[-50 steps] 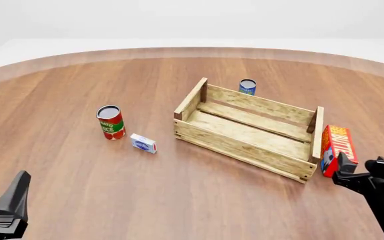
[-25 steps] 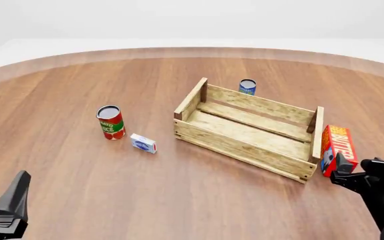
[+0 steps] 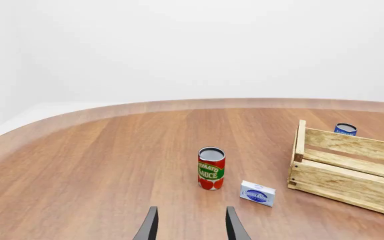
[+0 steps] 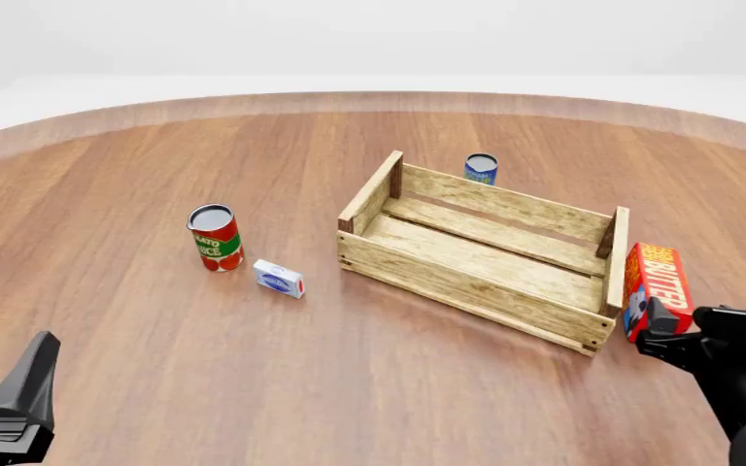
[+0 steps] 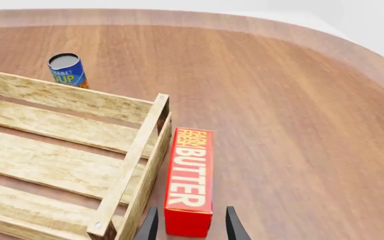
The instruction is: Pick up the butter and put it in the tray.
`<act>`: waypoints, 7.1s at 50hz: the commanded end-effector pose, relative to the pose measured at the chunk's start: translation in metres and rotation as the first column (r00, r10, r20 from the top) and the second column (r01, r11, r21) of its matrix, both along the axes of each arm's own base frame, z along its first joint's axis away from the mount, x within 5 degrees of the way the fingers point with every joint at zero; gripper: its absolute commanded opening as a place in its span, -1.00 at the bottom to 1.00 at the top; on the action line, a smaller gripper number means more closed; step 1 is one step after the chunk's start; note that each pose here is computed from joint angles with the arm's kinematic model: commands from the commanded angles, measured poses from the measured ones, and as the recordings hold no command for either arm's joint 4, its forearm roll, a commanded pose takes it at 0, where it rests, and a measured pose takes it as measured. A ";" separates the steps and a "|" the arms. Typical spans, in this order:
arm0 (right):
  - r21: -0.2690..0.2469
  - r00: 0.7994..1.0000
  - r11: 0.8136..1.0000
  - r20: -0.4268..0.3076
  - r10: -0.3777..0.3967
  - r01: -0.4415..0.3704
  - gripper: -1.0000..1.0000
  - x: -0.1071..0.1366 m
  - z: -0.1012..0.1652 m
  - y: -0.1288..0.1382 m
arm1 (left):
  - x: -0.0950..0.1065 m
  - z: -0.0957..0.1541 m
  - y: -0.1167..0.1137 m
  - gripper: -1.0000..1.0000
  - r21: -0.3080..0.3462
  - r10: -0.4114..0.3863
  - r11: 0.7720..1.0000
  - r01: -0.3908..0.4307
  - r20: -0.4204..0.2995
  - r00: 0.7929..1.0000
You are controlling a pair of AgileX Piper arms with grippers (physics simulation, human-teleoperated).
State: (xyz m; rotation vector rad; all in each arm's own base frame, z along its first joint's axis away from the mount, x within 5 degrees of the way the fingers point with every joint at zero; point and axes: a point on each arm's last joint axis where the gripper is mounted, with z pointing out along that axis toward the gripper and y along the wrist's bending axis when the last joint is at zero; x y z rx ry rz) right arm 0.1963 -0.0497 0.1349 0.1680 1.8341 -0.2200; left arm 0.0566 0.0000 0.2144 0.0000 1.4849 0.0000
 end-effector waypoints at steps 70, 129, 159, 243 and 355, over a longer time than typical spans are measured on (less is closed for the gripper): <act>0.007 0.997 1.000 -0.071 0.004 -0.003 1.00 0.025 -0.029 -0.006 | 0.000 0.000 0.000 1.00 0.000 0.000 1.000 0.000 0.000 1.000; 0.001 0.996 1.000 0.089 0.030 -0.030 -1.00 -0.014 0.034 0.010 | 0.000 0.000 0.000 1.00 0.000 0.000 1.000 0.000 0.000 1.000; -0.017 0.984 0.997 0.163 0.074 -0.072 -1.00 -0.045 0.087 0.024 | 0.000 0.000 0.000 1.00 0.000 0.000 1.000 0.000 0.000 1.000; -0.111 0.883 0.894 0.147 0.446 -0.433 -1.00 0.012 0.139 0.092 | 0.000 0.000 0.000 1.00 0.000 0.000 1.000 0.000 0.000 1.000; -0.004 0.879 0.879 0.000 0.477 -0.477 -1.00 0.118 0.044 0.129 | 0.000 0.000 0.000 1.00 0.000 0.000 1.000 0.000 0.000 1.000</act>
